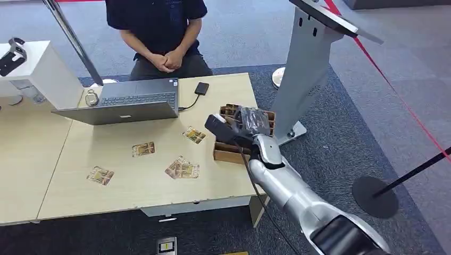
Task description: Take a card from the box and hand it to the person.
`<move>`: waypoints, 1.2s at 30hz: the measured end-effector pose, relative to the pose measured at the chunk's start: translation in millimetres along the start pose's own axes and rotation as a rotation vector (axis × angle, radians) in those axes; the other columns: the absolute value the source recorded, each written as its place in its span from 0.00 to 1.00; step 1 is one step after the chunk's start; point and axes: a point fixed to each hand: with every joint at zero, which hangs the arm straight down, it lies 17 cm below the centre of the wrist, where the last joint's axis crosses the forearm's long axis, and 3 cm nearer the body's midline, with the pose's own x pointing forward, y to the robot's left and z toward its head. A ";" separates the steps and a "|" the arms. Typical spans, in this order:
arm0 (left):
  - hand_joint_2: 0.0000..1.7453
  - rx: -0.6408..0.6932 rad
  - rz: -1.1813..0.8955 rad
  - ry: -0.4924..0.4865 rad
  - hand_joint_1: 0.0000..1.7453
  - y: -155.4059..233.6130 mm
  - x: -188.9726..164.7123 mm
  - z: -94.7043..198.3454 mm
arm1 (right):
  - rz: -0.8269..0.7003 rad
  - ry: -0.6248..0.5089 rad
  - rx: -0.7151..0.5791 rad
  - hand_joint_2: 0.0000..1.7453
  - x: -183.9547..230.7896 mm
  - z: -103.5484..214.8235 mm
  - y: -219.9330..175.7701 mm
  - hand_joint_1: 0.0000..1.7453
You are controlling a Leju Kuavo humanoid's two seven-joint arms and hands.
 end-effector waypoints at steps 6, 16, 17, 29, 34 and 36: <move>0.00 0.000 0.000 0.001 0.00 -0.1 -0.2 0.1 | 0.002 0.000 -0.002 1.00 0.2 0.3 -1.0 0.00; 0.00 0.000 0.000 0.001 0.00 -0.1 -0.4 0.1 | 0.001 0.001 0.000 1.00 -0.1 1.0 0.3 0.00; 0.00 0.000 0.000 0.001 0.00 -0.1 -0.3 0.1 | 0.004 0.004 0.000 1.00 -3.1 1.2 0.3 0.00; 0.00 0.001 0.000 0.001 0.00 0.1 -0.5 0.1 | 0.005 -0.006 -0.012 1.00 1.9 0.7 -5.2 0.00; 0.00 0.001 0.000 0.001 0.00 0.1 -0.6 0.1 | 0.008 -0.009 -0.018 1.00 2.9 0.6 -7.9 0.00; 0.00 0.001 0.000 0.001 0.00 0.2 -0.6 0.1 | 0.008 -0.010 -0.020 1.00 3.1 0.5 -8.6 0.00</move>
